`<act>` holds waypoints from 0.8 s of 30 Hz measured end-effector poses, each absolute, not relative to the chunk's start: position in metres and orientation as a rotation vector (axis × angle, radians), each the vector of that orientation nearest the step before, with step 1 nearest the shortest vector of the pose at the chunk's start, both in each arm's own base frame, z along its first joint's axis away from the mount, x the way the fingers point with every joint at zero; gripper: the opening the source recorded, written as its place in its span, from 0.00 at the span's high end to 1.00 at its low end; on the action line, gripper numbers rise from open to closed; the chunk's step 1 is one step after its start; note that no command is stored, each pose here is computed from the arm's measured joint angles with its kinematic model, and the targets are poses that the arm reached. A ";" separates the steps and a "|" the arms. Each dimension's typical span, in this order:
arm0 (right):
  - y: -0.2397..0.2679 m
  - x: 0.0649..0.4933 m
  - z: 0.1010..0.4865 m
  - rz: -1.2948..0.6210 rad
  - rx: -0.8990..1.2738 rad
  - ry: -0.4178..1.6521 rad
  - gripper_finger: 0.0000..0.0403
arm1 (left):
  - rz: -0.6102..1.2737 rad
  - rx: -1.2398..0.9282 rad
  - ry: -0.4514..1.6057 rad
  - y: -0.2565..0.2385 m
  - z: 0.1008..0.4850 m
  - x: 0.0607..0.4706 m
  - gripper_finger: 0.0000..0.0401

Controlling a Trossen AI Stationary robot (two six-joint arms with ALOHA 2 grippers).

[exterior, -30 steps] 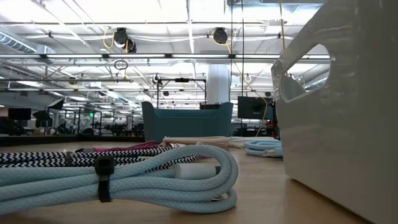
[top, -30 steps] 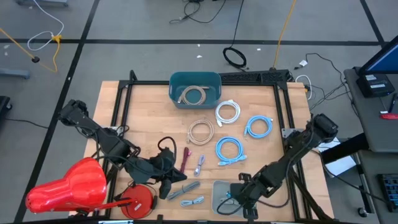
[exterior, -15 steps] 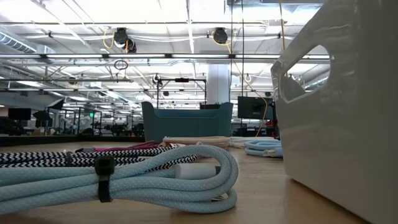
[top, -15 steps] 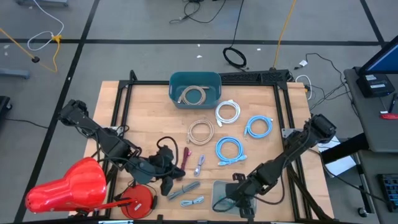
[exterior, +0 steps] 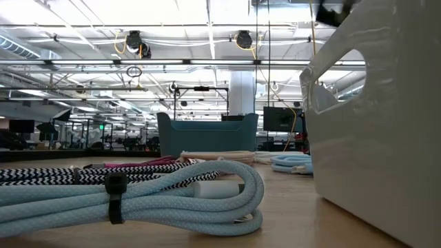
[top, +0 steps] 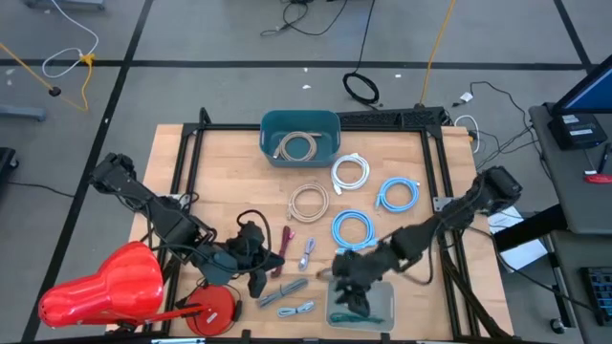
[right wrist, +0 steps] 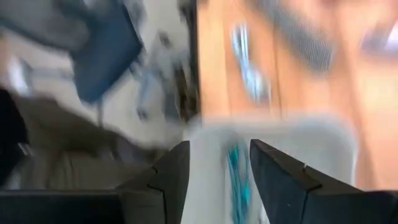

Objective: Pick & Place USB Port
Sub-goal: Put the light brown HDMI cable into the blue bin

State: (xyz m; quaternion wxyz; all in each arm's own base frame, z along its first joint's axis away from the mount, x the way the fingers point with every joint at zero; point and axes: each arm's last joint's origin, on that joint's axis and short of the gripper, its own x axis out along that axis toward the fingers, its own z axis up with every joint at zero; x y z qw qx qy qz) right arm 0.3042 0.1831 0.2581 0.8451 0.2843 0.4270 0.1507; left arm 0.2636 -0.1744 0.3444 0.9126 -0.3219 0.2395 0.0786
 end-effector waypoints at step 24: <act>0.067 0.237 0.398 -0.102 0.383 0.154 0.67 | 0.421 -0.701 0.310 -0.160 0.345 0.267 0.94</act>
